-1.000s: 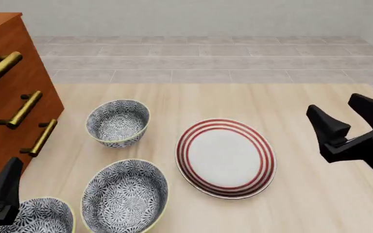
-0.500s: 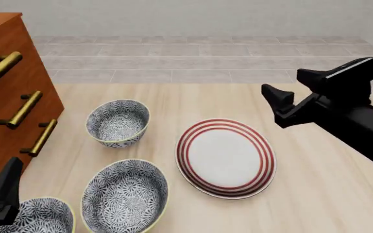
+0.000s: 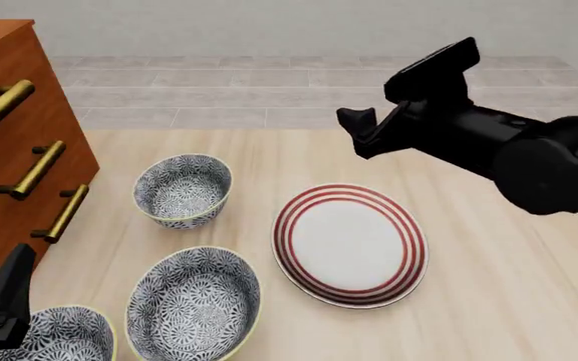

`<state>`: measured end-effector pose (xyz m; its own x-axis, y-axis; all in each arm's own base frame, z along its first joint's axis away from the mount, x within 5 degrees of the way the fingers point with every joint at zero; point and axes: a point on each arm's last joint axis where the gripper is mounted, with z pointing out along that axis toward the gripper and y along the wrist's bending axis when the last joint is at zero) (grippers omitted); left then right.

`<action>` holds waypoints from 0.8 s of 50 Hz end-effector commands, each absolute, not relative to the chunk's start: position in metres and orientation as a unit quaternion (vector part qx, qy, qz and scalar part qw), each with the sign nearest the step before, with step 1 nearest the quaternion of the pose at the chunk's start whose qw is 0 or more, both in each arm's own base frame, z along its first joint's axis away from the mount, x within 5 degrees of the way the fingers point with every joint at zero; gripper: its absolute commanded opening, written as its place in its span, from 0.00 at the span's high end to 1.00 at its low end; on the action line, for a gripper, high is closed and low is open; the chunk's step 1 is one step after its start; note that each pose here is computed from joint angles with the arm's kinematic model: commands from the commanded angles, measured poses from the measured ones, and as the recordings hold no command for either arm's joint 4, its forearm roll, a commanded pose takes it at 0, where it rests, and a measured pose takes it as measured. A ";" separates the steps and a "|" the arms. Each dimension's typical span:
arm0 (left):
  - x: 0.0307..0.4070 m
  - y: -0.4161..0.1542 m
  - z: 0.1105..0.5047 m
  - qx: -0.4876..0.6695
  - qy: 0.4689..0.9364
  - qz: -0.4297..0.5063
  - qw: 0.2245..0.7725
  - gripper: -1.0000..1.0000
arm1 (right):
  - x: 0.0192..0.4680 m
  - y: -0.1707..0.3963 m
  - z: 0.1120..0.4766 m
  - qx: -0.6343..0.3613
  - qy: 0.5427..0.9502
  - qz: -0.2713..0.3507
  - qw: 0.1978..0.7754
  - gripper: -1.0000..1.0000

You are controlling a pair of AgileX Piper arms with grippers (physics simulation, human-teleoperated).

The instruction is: Pick up the bowl and put it in the front on the plate.

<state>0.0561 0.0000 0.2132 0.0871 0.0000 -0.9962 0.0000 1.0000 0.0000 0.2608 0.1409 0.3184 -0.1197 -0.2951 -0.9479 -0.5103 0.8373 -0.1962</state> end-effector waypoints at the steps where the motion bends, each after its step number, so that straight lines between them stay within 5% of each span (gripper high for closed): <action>1: 0.056 0.000 0.213 0.000 0.676 0.000 0.737 0.00 | 0.290 0.178 0.317 -0.305 0.755 0.096 0.572 0.00; 40: 0.056 0.000 0.213 0.000 0.676 0.000 0.737 0.00 | 0.324 0.287 0.317 -0.369 0.796 0.138 0.459 0.00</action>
